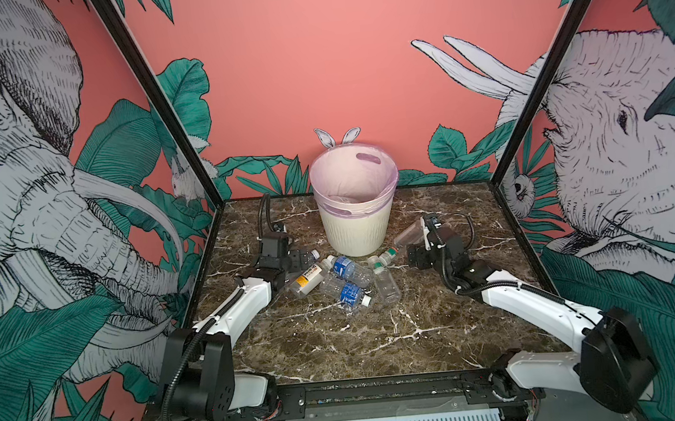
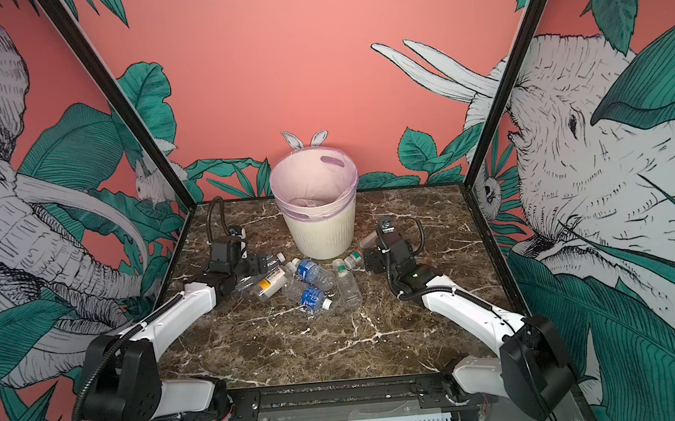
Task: Throw the plastic bottles in the bin
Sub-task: 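Move the left gripper over the purple-label water bottle while the right gripper hovers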
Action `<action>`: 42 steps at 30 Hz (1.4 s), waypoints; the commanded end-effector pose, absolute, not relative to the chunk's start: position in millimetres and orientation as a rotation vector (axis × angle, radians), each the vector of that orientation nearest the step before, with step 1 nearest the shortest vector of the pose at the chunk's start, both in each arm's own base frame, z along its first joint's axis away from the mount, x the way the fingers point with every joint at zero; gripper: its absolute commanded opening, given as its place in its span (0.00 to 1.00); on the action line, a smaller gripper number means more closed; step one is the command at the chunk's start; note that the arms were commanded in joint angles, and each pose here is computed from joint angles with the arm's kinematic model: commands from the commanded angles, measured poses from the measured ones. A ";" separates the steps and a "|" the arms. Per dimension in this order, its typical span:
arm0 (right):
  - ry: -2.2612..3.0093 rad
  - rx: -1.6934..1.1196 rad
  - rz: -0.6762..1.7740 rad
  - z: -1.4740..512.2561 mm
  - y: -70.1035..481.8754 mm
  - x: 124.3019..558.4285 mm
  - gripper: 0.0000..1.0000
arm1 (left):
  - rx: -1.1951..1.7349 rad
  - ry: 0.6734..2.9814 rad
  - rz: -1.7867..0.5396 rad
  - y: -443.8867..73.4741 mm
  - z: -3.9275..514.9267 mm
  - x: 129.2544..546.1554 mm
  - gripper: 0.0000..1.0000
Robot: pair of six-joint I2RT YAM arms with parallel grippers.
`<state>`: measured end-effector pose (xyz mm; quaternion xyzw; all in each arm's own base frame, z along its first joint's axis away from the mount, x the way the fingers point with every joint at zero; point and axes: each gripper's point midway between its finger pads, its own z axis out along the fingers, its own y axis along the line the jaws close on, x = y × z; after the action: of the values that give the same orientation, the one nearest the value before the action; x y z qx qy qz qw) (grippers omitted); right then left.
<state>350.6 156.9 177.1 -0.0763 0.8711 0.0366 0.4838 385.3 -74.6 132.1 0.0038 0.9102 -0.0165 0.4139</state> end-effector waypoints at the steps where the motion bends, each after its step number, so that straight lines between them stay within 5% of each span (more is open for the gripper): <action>1: 2.106 -0.156 0.115 178.8 159.0 356.7 0.95 | 0.019 2.333 -0.080 -75.0 126.8 389.1 0.99; 42: 2.150 -0.167 0.133 162.1 164.9 360.7 0.94 | -0.035 2.513 -0.039 -57.7 72.5 391.0 0.94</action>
<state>355.1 161.2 156.6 -0.0751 0.8833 0.0433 0.4607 388.5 -63.7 69.0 0.0024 0.9499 -0.0185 0.3120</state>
